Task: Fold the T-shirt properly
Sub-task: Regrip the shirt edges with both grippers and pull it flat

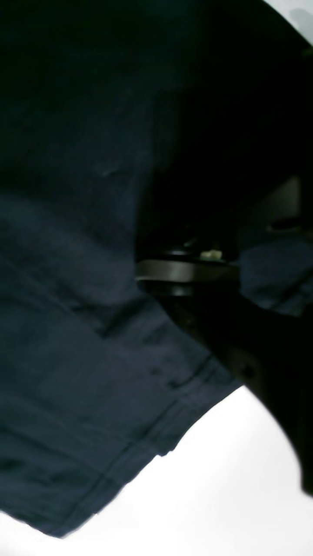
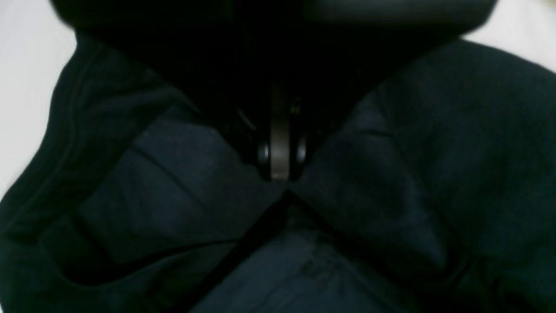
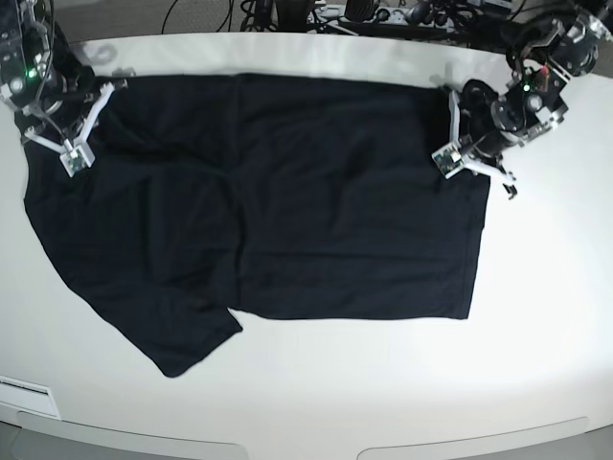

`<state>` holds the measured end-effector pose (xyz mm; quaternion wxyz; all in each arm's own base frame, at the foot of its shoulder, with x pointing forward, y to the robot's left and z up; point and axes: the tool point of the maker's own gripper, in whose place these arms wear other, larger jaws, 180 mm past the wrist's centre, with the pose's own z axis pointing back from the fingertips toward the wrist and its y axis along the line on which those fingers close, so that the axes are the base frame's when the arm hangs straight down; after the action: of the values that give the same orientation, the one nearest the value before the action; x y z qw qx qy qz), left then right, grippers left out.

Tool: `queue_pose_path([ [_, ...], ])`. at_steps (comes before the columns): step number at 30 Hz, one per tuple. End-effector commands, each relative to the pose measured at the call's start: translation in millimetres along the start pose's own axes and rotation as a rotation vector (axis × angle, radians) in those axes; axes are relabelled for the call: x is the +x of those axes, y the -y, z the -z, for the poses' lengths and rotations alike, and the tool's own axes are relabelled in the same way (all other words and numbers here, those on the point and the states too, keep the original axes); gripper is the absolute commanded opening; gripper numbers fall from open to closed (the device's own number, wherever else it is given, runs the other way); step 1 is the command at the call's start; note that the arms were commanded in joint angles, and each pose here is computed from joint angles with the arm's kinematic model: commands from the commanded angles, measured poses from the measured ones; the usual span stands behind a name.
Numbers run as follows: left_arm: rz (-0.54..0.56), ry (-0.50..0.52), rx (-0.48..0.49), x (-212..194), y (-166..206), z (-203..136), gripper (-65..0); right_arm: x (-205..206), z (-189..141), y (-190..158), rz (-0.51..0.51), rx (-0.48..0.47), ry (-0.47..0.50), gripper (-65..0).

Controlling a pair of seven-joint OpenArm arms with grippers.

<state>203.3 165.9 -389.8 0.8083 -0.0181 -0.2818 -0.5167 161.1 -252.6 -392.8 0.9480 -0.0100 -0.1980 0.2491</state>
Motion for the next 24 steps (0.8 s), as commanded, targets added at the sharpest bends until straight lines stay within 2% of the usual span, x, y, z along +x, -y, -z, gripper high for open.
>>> queue_pose_path([
  [1,0.03,-0.117,-0.078,-27.9,18.2,-4.7,-65.0,-10.3,-6.6,-2.3,-0.019,0.006,-0.044,-65.0],
  [5,0.058,-0.141,-0.098,-35.9,23.6,-14.7,-65.0,-20.3,-20.9,-2.9,-0.019,-0.009,-0.054,-65.0],
  [12,0.055,-0.227,-0.147,-49.6,55.2,-29.6,-65.0,-37.9,-29.8,11.9,-0.029,-0.073,-0.084,-65.0],
  [22,0.064,-0.241,-0.141,-45.3,56.6,-34.3,-65.0,-36.4,-29.7,12.6,-0.028,-0.075,-0.079,-65.0],
  [24,0.094,-0.239,-0.116,-43.2,50.9,-34.4,-65.0,-34.3,-29.8,13.4,-0.029,-0.077,-0.075,-65.0],
])
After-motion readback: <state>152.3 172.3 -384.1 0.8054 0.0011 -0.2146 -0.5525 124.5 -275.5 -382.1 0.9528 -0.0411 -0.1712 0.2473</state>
